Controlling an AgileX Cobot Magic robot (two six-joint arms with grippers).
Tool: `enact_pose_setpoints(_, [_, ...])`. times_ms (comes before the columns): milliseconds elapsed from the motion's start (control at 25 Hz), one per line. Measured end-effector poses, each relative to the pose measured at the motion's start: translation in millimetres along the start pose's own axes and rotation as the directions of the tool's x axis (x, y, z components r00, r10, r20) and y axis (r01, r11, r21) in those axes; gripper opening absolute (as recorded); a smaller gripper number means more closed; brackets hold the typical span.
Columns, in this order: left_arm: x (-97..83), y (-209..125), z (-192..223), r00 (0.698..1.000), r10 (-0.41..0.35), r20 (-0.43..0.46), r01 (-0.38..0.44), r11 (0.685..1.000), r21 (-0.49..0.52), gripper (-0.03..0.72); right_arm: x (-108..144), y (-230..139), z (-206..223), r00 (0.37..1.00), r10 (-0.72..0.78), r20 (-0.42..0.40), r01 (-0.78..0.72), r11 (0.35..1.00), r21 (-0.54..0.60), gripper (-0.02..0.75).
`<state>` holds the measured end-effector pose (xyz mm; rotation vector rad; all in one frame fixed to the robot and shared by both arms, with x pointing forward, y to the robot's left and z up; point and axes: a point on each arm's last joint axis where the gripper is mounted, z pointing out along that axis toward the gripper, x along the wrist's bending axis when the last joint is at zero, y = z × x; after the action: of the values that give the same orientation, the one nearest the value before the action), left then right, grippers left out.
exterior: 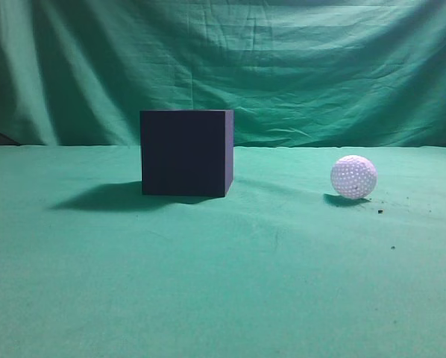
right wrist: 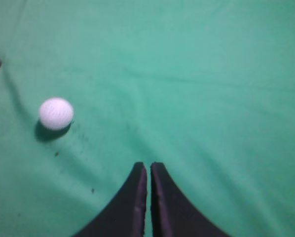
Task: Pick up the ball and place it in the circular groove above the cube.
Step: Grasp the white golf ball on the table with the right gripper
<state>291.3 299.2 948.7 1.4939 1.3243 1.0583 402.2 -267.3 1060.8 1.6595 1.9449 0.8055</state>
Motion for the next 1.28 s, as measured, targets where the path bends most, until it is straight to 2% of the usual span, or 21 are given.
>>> enact_pose_setpoints(160, [0.0,0.0,0.0,1.000,0.000,0.000,0.000,1.000,0.000,0.000,29.8,15.0,28.0,0.984,-0.146,-0.107,0.165,0.966,0.199,0.000])
enact_pose_setpoints(360, [0.0,0.0,0.0,1.000,0.000,0.000,0.000,1.000,0.000,0.000,69.3,30.2,67.7,0.939,-0.285,-0.191,0.331,0.898,0.289,0.000])
enact_pose_setpoints(400, [0.0,0.0,0.0,1.000,0.000,0.000,0.000,1.000,0.000,0.000,73.9,32.7,77.8,0.937,-0.288,-0.196,0.338,0.888,0.311,0.048])
enact_pose_setpoints(440, [0.0,0.0,0.0,1.000,0.000,0.000,0.000,1.000,0.000,0.000,76.7,34.7,86.3,0.938,-0.285,-0.197,0.337,0.882,0.331,0.048])
enact_pose_setpoints(720, [0.0,0.0,0.0,1.000,0.000,0.000,0.000,1.000,0.000,0.000,92.5,48.2,142.9,0.941,-0.273,-0.200,0.334,0.842,0.424,0.519])
enact_pose_setpoints(800, [0.0,0.0,0.0,1.000,0.000,0.000,0.000,1.000,0.000,0.000,96.0,51.2,155.6,0.941,-0.271,-0.201,0.333,0.835,0.437,0.602])
enact_pose_setpoints(1240, [0.0,0.0,0.0,1.000,0.000,0.000,0.000,1.000,0.000,0.000,106.3,44.8,206.4,0.955,-0.224,-0.194,0.293,0.806,0.515,0.595])
enact_pose_setpoints(1280, [0.0,0.0,0.0,1.000,0.000,0.000,0.000,1.000,0.000,0.000,106.6,44.5,207.9,0.955,-0.224,-0.194,0.293,0.805,0.515,0.538])
